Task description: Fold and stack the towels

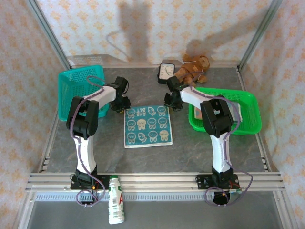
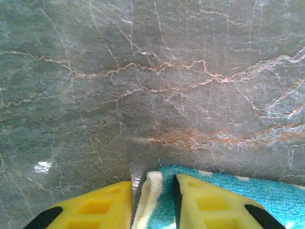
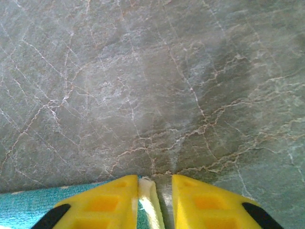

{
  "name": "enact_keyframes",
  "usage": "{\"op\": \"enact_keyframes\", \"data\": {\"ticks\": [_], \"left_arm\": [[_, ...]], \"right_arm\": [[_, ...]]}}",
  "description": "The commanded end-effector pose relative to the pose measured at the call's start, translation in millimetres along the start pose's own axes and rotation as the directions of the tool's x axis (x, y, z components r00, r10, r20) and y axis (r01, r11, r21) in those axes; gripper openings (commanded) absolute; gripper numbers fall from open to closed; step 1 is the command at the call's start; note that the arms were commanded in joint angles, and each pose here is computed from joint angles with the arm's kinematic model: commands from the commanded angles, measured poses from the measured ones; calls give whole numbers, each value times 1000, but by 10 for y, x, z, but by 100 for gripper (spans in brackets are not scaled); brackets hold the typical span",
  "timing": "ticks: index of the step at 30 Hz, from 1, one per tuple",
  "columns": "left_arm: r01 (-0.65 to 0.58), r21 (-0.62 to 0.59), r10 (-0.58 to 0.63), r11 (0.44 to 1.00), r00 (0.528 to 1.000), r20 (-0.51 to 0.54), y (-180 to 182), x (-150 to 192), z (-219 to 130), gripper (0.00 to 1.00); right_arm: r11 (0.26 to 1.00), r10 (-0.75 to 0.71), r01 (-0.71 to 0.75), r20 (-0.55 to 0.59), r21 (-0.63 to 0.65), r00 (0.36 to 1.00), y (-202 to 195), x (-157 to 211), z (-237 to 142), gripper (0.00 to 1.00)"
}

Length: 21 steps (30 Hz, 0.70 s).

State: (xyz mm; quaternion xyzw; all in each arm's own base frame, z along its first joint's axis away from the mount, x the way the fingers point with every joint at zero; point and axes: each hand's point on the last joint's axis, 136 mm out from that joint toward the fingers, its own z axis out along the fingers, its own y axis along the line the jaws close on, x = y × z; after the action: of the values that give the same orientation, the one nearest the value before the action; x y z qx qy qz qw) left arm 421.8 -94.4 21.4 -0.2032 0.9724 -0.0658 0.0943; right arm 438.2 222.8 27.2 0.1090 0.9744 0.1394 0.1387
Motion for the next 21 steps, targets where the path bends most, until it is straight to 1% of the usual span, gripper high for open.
{"op": "enact_keyframes", "data": {"ticks": [1, 3, 7, 8, 9, 10, 11, 21], "left_arm": [[-6, -13, 5, 1000, 1000, -24, 30, 25, 115, 24], [-7, -8, 7, 1000, 1000, -26, 23, 39, 128, 22], [-9, -1, 9, 1000, 1000, -26, 16, 56, 125, 16], [-9, 0, 9, 1000, 1000, -26, 13, 60, 116, 13], [-9, 1, 9, 1000, 1000, -24, 11, 58, 106, 12], [-9, 3, 9, 1000, 1000, -22, 8, 55, 95, 9], [-9, 6, 9, 1000, 1000, -17, 2, 43, 62, 0], [-10, 57, 6, 998, 997, 71, -144, -157, -396, 0]], "right_arm": [[1000, 17, -18, -33, -20, 999, 15, 75, 163, 13], [1000, 19, -19, -35, -19, 999, 1, 89, 167, 11], [1000, 14, -15, -27, -21, 1000, 4, 85, 133, 0], [1000, 14, -14, -23, -22, 1000, 8, 74, 111, 0], [1000, 10, -11, -17, -23, 1000, 15, 61, 93, 0], [1000, 8, -8, -10, -27, 1000, 27, 42, 63, 0], [1000, 4, -5, -2, -28, 1000, 39, 22, 33, 0], [999, -41, 41, 135, -1, 990, 86, -268, -476, 0]]}}
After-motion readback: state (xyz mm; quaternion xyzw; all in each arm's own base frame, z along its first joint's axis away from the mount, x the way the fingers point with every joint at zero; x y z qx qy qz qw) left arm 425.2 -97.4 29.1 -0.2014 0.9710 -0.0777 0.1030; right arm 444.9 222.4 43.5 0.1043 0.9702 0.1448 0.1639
